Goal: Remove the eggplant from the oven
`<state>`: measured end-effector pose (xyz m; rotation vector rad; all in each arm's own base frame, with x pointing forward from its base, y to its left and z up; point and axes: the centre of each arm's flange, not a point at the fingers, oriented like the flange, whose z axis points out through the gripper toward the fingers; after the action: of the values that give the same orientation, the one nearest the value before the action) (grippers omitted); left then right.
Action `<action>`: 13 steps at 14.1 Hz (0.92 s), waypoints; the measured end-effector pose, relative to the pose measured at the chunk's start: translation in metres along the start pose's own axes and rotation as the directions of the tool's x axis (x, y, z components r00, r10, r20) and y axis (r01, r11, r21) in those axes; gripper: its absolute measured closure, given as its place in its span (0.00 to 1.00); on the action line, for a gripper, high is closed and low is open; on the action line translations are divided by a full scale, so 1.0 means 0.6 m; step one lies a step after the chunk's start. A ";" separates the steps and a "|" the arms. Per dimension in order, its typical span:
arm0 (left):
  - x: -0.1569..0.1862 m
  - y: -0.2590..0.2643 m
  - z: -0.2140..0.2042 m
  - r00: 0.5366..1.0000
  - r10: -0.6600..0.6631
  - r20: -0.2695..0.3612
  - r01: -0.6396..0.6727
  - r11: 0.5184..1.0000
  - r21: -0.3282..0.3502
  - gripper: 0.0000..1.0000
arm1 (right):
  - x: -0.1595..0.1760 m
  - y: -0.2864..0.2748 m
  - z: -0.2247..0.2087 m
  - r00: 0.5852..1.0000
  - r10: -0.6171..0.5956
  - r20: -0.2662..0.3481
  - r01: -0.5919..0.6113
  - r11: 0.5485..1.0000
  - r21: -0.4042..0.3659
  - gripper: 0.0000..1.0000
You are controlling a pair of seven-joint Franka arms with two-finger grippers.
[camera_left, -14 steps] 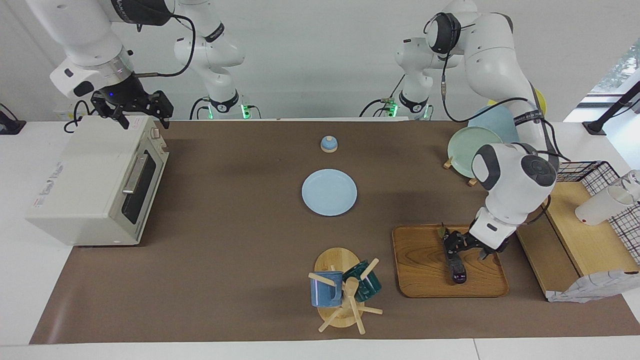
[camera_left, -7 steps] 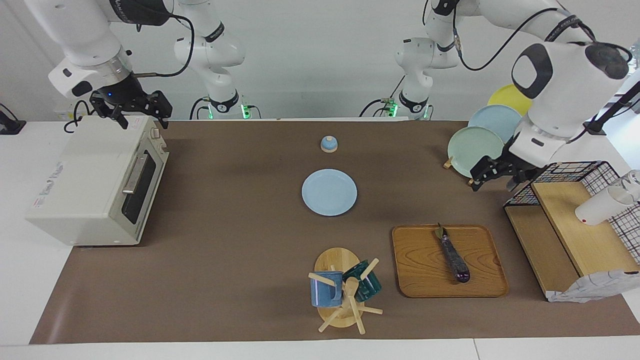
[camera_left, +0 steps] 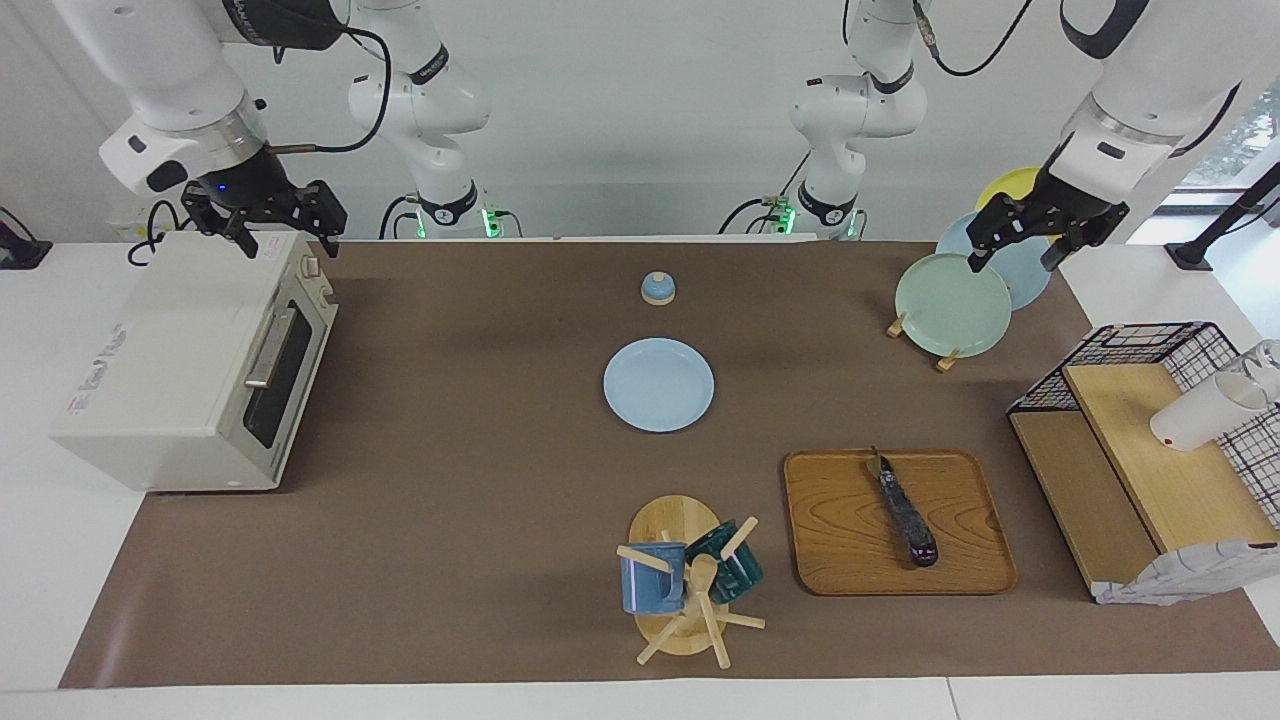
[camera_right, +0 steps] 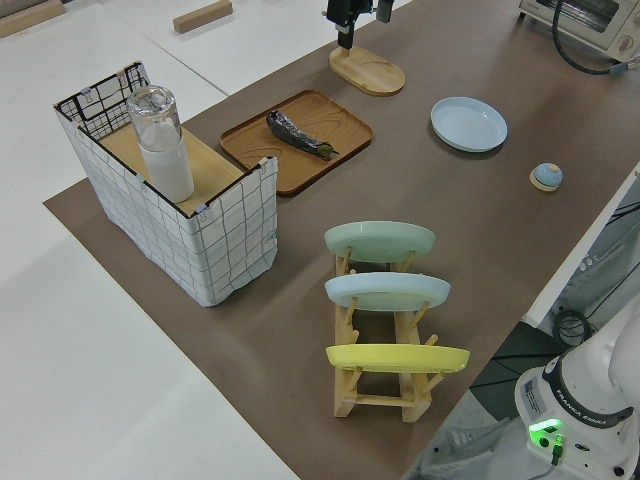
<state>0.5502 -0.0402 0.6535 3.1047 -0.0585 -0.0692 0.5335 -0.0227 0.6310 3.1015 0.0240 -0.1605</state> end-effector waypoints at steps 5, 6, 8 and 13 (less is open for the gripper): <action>-0.030 -0.003 0.057 0.997 -0.007 0.073 0.007 1.000 0.001 0.00 | 0.000 0.000 0.000 1.000 0.000 0.000 0.000 1.000 0.000 0.00; -0.033 -0.003 0.061 0.997 -0.007 0.070 0.007 1.000 0.000 0.00 | 0.000 0.000 0.000 1.000 0.000 0.000 0.000 1.000 0.000 0.00; -0.037 -0.003 0.061 0.998 -0.008 0.069 0.008 1.000 0.000 0.00 | 0.000 0.000 0.000 1.000 0.000 0.000 0.000 1.000 0.000 0.00; -0.038 0.020 0.053 0.998 0.015 0.056 -0.016 1.000 0.005 0.00 | 0.000 0.000 0.000 1.000 0.000 0.000 0.000 1.000 0.000 0.00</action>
<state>0.5253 -0.0527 0.6232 3.1071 -0.0844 -0.1564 0.5335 -0.0226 0.6310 3.1015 0.0243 -0.1604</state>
